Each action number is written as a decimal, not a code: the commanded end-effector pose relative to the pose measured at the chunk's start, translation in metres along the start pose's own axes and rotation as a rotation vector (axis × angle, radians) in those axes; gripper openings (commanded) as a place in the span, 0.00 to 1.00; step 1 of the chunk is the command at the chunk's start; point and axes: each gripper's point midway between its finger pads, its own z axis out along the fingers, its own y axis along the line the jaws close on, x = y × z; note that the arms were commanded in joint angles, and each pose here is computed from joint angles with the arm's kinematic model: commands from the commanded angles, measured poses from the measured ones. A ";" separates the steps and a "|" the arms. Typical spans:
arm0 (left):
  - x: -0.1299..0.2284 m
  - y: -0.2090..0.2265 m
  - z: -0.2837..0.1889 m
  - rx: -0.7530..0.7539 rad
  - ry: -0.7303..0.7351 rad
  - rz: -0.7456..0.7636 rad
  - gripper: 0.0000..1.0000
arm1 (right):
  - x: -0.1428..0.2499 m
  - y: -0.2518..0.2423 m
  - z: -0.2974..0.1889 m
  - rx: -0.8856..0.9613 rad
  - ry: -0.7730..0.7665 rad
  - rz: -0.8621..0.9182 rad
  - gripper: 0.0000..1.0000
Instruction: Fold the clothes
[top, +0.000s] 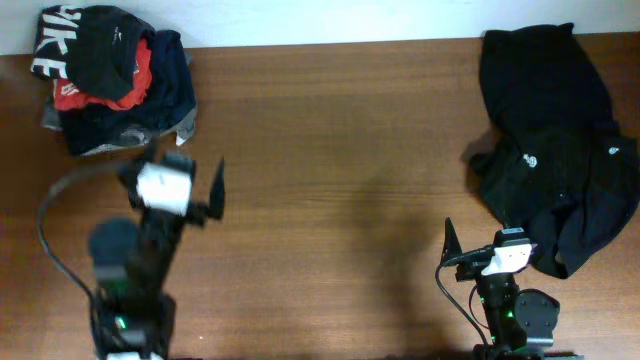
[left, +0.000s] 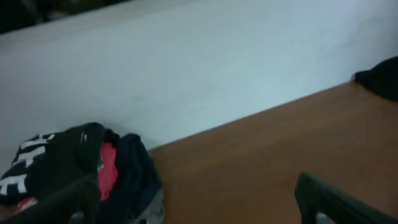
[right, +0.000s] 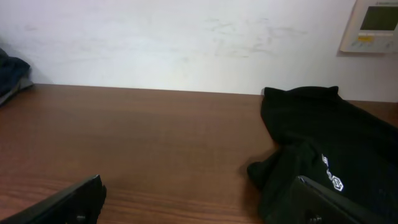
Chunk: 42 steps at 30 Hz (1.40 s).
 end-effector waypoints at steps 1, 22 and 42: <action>0.049 -0.020 -0.024 0.010 -0.026 -0.001 0.99 | 0.001 0.000 0.000 -0.004 0.000 0.008 0.99; 0.158 -0.042 -0.059 -0.040 0.081 -0.019 0.99 | 0.001 0.000 0.000 -0.004 0.000 0.008 0.99; 0.138 -0.030 -0.068 -0.115 -0.003 -0.001 0.99 | 0.001 0.000 0.000 -0.004 0.000 0.008 0.99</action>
